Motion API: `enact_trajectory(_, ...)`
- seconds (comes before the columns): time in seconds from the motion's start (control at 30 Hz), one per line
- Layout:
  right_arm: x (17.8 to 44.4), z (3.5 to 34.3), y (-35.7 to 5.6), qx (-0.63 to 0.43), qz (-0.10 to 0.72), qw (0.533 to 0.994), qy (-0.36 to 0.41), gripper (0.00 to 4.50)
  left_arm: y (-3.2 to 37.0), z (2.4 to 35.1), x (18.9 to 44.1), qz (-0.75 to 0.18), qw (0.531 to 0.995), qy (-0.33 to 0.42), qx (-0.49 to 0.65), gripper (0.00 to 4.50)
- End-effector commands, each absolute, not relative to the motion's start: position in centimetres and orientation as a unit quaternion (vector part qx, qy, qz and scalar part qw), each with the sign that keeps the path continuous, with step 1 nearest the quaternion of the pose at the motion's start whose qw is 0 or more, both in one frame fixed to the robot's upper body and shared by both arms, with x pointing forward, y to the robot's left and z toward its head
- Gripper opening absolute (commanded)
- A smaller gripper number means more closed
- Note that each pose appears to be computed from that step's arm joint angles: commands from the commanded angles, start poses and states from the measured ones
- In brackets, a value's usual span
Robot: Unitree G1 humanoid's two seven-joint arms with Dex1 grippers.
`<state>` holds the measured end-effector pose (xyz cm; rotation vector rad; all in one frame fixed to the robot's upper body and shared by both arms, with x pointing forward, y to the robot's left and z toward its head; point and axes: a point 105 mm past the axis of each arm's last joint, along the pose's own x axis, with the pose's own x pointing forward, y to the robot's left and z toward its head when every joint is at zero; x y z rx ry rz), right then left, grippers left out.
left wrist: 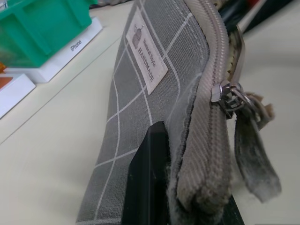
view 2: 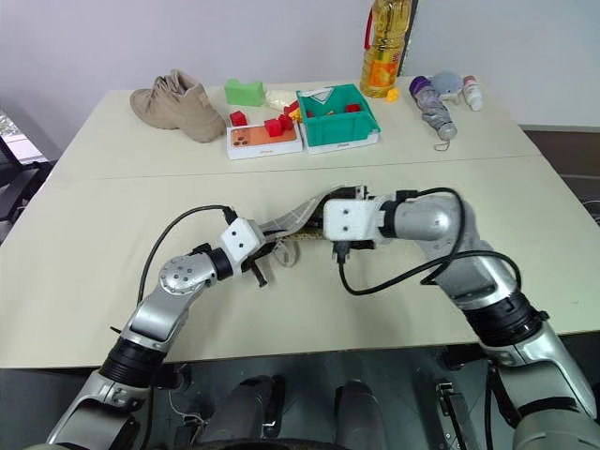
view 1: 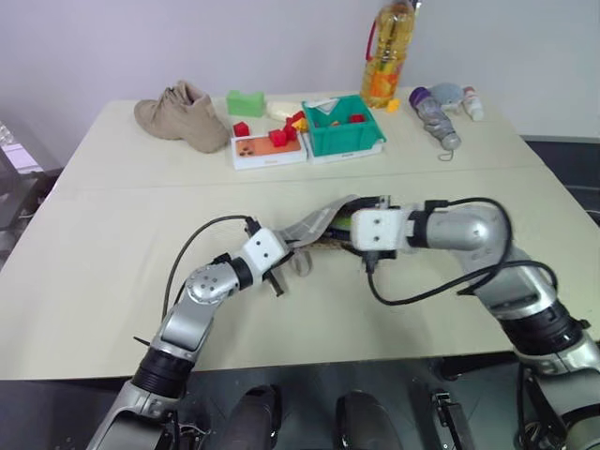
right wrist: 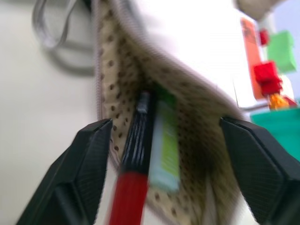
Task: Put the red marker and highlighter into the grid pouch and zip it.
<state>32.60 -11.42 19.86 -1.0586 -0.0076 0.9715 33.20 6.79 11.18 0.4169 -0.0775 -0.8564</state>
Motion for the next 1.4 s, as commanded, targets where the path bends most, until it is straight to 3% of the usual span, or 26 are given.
enact_trajectory(0.03,31.4,23.9,-12.6,-0.414,0.439,0.796,-0.038,3.87,6.8,12.7,33.7,-0.404,0.896,-0.051,0.175,0.00)
enact_trajectory(0.2,30.2,23.0,-14.1,-0.343,0.451,0.824,0.007,3.87,6.1,13.8,34.4,-0.400,0.908,-0.039,0.117,0.00)
enact_trajectory(0.33,28.6,20.5,-12.1,-0.241,0.492,0.836,0.040,3.87,5.6,14.8,35.2,-0.390,0.917,-0.032,0.073,0.00)
enact_trajectory(0.47,30.3,18.7,-10.4,-0.160,0.446,0.879,0.052,3.87,4.8,15.9,35.7,-0.385,0.922,-0.032,0.029,0.00)
enact_trajectory(0.73,32.5,17.5,-8.2,-0.096,0.409,0.905,0.064,3.87,4.6,16.2,36.1,-0.378,0.925,-0.032,0.020,0.00)
enact_trajectory(0.83,32.9,17.6,-7.3,-0.063,0.407,0.909,0.062,2.99,4.6,16.4,36.2,-0.372,0.927,-0.034,0.018,0.00)
enact_trajectory(1.0,33.1,17.5,-6.9,-0.046,0.405,0.911,0.066,0.32,4.7,16.4,36.3,-0.367,0.929,-0.035,0.016,0.00)
enact_trajectory(1.03,33.2,17.5,-7.0,-0.041,0.402,0.912,0.068,0.06,4.8,16.3,36.3,-0.366,0.930,-0.035,0.016,0.00)
enact_trajectory(1.27,33.8,17.8,-8.2,-0.041,0.384,0.920,0.066,0.06,5.3,16.3,36.3,-0.357,0.933,-0.037,0.016,0.00)
enact_trajectory(1.4,35.1,19.1,-10.9,-0.064,0.333,0.940,0.046,0.06,6.3,16.0,36.5,-0.349,0.936,-0.037,0.033,0.00)
